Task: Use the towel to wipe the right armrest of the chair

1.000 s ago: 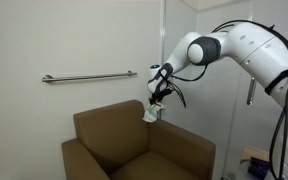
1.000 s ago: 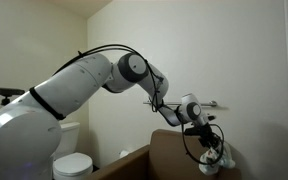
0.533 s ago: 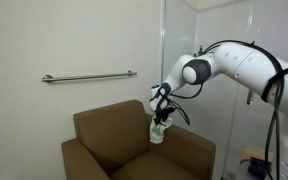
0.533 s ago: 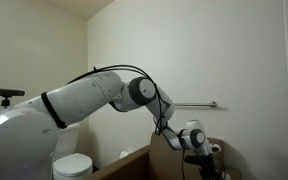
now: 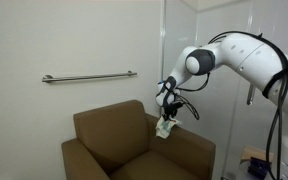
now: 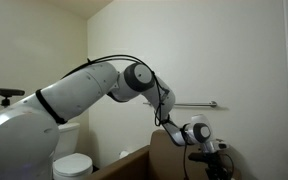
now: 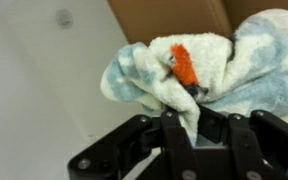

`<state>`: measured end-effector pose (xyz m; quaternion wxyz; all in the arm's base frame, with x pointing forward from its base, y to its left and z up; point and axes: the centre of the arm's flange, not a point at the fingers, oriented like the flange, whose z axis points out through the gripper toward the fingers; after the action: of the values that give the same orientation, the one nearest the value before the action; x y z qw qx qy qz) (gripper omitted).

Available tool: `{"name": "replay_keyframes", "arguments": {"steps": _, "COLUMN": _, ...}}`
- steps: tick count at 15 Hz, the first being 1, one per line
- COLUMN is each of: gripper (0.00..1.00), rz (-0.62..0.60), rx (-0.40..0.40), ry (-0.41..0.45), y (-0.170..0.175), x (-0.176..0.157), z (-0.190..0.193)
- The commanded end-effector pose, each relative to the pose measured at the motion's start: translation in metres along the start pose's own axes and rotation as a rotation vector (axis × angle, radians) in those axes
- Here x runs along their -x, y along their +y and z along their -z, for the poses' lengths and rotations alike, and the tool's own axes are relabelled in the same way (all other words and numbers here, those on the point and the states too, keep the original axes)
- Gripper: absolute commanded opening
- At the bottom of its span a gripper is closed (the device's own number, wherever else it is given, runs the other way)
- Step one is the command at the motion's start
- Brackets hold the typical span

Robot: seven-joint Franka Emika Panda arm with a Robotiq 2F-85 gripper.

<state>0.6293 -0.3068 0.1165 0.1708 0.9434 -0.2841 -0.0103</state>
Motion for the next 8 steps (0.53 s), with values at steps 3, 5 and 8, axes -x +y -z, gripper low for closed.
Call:
{"name": "replay_keyframes", "arguments": {"steps": 3, "gripper": 0.07, "rz": -0.132, "rx": 0.004, "ry": -0.089, "y": 0.086, "x": 0.064, "z": 0.051}}
{"name": "replay_keyframes", "arguments": {"steps": 5, "gripper": 0.07, "rz": -0.143, "rx": -0.005, "ry": -0.136, "y": 0.097, "x": 0.083, "z": 0.051}}
{"name": "replay_keyframes", "arguments": {"steps": 8, "gripper": 0.07, "rz": -0.117, "rx": -0.04, "ry": -0.083, "y": 0.088, "x": 0.08, "z": 0.06}}
